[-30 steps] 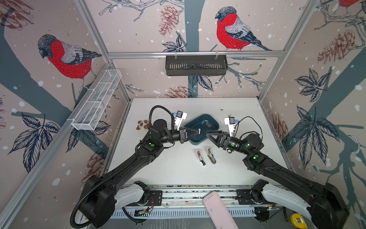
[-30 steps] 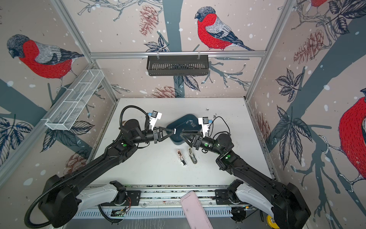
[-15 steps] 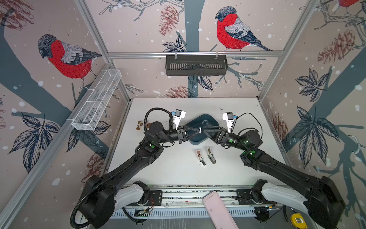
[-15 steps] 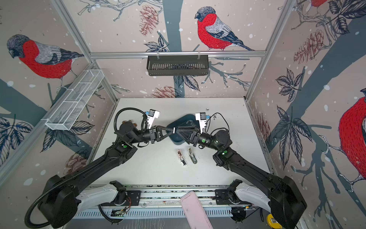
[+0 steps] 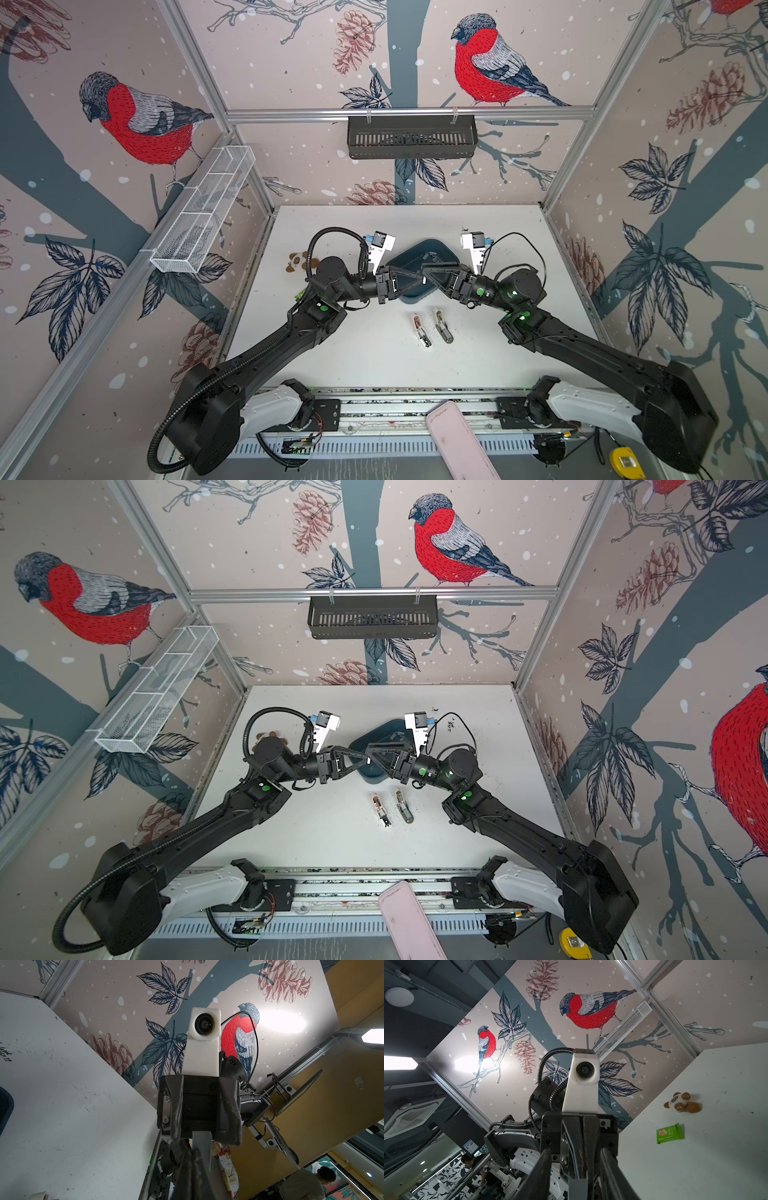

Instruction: Load the staples into the stapler

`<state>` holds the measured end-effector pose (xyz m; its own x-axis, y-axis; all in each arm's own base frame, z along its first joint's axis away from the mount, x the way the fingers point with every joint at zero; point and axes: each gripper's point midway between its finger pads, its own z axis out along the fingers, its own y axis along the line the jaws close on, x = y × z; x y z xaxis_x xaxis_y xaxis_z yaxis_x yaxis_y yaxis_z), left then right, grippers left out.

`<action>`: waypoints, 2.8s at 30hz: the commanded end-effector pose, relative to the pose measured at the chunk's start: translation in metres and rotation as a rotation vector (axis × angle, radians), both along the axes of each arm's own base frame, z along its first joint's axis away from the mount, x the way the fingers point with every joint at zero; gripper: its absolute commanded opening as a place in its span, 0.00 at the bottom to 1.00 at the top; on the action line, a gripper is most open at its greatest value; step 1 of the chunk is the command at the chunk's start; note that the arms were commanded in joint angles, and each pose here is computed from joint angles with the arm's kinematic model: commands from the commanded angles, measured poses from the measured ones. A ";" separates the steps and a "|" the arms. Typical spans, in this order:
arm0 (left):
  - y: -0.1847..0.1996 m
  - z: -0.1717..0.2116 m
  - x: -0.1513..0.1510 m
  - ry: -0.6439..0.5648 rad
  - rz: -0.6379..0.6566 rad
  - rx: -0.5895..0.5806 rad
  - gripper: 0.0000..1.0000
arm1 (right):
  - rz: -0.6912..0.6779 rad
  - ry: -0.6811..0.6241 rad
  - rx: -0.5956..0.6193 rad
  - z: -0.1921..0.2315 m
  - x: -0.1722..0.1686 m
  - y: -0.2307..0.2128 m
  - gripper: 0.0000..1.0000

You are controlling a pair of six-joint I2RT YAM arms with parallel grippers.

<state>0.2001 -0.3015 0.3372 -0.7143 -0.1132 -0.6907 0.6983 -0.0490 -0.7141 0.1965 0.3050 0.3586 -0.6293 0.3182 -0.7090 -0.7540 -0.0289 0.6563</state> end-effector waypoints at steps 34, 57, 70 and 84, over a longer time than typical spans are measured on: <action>0.001 0.009 0.000 -0.063 0.014 0.001 0.03 | 0.004 -0.015 0.008 0.003 0.000 0.002 0.17; 0.063 -0.044 -0.019 -0.084 0.215 0.291 0.73 | -0.193 0.038 -0.330 -0.079 -0.002 0.000 0.17; 0.085 -0.064 -0.045 -0.204 0.268 0.388 0.98 | -0.450 -0.005 -0.755 -0.164 -0.004 -0.007 0.18; 0.084 -0.075 -0.044 -0.201 0.267 0.387 0.98 | -0.457 -0.050 -0.921 -0.227 -0.013 -0.007 0.20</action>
<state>0.1563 -0.2166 0.2608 -0.5658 0.0148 -0.8244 0.7594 0.3990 -0.5140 0.1810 0.2951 0.1297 -0.5819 -0.1604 -0.7973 -0.5752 0.7742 0.2640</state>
